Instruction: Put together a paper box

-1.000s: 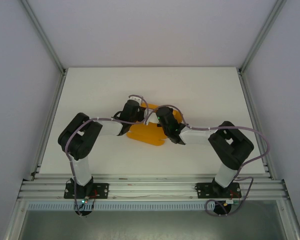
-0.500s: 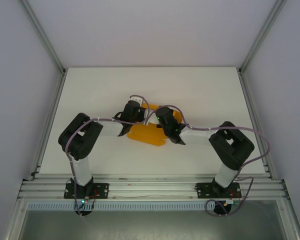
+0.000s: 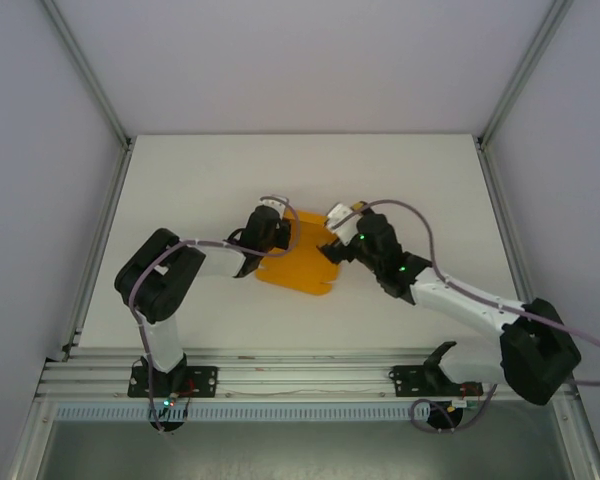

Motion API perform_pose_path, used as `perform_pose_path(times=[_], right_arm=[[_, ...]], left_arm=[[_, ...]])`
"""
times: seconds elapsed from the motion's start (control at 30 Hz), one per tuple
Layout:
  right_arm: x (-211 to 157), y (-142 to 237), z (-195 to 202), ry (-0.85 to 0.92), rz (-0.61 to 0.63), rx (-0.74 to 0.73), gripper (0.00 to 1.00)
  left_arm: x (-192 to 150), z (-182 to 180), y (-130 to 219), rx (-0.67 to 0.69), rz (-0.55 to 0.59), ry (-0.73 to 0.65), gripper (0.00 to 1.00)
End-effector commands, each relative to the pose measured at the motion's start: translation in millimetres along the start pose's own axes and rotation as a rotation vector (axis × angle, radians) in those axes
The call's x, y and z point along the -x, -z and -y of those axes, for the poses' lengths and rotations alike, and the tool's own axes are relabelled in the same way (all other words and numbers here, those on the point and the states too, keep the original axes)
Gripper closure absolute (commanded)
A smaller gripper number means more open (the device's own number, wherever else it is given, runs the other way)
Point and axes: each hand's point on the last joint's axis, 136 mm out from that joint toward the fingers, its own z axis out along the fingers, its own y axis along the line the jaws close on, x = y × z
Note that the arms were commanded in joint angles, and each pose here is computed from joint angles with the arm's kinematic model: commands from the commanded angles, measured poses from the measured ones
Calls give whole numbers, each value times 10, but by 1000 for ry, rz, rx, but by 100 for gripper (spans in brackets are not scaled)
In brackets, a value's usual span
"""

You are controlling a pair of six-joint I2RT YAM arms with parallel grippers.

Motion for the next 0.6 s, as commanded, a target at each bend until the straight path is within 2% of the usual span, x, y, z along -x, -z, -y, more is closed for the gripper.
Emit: perform_pose_path(times=[0.0,0.1,0.27,0.47,0.57], right_arm=[[171,-42,215,-411,39,12,2],[132,-234,398,-508,-30,-25,1],[11,-589,437,-479,-100,-47,0],[-144,-833,106,-438,-167,111,0],[-358,-910,55,-406,-220,107,0]], left_arm=[[-177,62,82,-27,-53,-41,100],[-192,91,100,-40,-35,-52,100],[-224,102,75,-33,-56,-53,99],[-265,101,66,-31,-68,-60,94],[-293,99,75,-35,-70,-61,85]])
